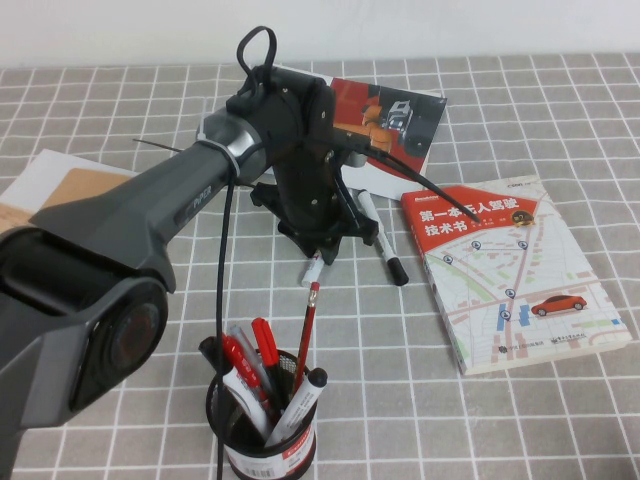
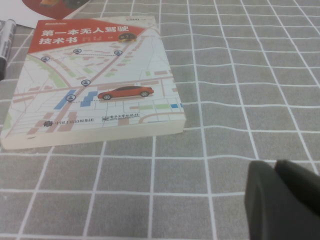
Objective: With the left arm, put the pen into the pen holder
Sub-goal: Pick up the pen on the table
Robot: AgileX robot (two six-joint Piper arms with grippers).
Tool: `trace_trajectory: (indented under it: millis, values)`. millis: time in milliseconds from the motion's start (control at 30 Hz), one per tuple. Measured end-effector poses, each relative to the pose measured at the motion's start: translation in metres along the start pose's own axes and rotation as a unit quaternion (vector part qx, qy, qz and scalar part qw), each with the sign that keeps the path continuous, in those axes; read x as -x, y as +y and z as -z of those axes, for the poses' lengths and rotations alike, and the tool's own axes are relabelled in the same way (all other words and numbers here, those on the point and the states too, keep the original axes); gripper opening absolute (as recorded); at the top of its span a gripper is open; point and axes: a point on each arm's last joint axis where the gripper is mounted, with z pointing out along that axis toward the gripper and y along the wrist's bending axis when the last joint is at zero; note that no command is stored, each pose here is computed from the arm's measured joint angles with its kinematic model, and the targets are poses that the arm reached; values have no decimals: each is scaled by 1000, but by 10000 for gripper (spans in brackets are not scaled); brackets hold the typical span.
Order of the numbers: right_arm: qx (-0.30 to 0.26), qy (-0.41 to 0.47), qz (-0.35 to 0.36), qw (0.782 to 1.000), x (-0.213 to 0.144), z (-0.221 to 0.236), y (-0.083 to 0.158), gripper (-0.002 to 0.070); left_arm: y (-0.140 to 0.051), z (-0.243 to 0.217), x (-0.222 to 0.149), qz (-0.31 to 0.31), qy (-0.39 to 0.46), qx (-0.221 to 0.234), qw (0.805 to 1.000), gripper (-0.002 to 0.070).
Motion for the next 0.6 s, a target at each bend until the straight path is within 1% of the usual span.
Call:
trace_trajectory:
  millis: [133, 233, 433, 600]
  values:
    - [0, 0, 0, 1000, 0, 0, 0, -15, 1, -1, 0, -1, 1, 3, 1000, 166]
    - [0, 0, 0, 1000, 0, 0, 0, -15, 1, 0, 0, -2, -1, 5, 1000, 108]
    - [0, 0, 0, 1000, 0, 0, 0, -15, 0, 8, 6, -11, -18, 3, 1000, 106]
    - [0, 0, 0, 1000, 0, 0, 0, -15, -1, 44, 8, -25, -57, 3, 998, 106]
